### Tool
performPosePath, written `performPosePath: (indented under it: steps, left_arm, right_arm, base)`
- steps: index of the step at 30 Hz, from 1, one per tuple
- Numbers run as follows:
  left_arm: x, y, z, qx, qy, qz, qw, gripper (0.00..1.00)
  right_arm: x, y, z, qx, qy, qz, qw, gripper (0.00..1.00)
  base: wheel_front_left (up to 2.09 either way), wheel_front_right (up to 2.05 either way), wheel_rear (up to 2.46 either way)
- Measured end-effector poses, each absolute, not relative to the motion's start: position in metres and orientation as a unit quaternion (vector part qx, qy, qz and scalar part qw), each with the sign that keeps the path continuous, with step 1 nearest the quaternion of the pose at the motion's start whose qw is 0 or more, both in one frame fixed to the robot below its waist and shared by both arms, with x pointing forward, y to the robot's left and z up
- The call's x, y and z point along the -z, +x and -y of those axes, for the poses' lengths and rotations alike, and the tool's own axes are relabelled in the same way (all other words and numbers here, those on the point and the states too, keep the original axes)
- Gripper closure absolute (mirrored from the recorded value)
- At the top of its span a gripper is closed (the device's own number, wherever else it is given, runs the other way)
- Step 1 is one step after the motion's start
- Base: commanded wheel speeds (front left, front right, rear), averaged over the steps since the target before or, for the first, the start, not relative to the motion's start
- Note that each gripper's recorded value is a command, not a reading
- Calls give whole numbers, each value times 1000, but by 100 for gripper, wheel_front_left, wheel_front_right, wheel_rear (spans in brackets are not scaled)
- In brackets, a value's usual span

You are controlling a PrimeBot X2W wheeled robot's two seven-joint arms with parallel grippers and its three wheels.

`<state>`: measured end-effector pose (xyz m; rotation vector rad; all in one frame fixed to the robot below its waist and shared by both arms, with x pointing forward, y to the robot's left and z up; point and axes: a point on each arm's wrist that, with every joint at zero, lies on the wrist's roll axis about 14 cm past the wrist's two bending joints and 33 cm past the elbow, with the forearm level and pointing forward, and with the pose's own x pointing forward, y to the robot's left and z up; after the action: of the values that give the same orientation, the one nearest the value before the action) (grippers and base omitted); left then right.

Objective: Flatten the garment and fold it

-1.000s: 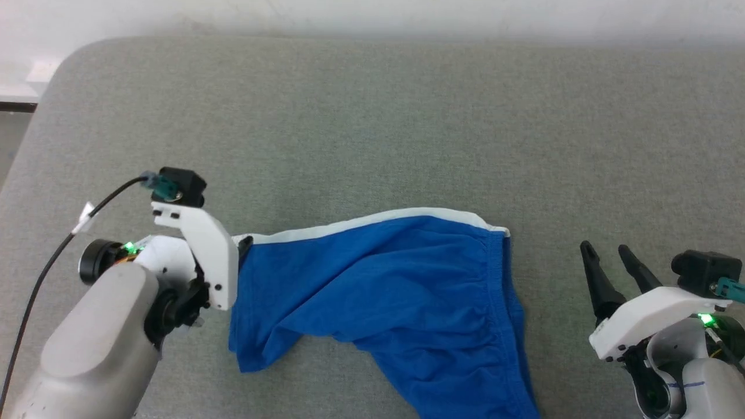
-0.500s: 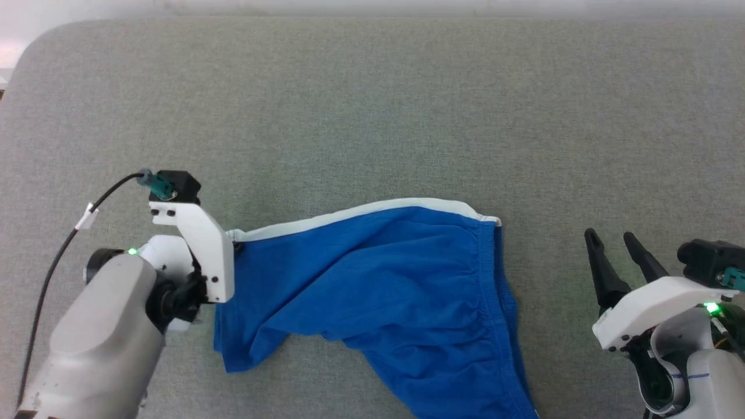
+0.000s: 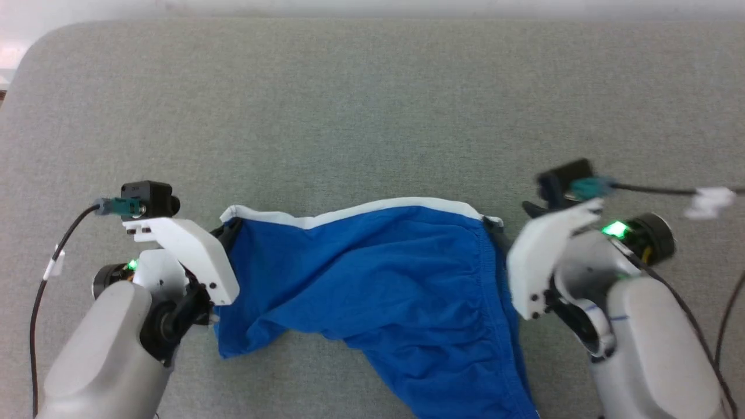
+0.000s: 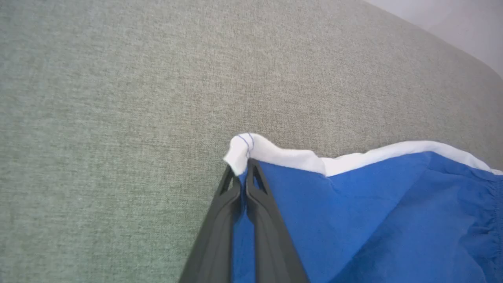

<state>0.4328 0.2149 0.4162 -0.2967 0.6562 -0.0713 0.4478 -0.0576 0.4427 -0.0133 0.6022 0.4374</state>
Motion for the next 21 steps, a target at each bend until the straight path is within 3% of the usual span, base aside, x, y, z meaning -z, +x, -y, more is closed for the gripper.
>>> performPosePath:
  steps: [9,16,17,18,19,21]
  left_arm:
    - [-425,421,-210,32,-158,-305,939,100]
    - [-419,411,-209,27,-163,-315,935,100]
    - [-418,410,-209,26,-163,-316,934,100]
    - [-417,409,-208,27,-165,-317,934,100]
    - [-417,409,-207,27,-169,-317,933,100]
    - [-418,410,-205,29,-174,-313,933,100]
  right_arm:
    - [-395,446,45,-228,-112,-402,880,0]
    - [-380,452,43,-228,-114,-422,870,0]
    - [-380,453,43,-228,-113,-423,869,53]
    - [-380,453,42,-230,-112,-422,870,84]
    - [-380,453,41,-233,-110,-421,870,100]
    - [-382,453,36,-241,-99,-414,872,100]
  base:
    - [0,0,0]
    - [0,0,0]
    - [0,0,0]
    - [0,0,0]
    - [0,0,0]
    - [0,0,0]
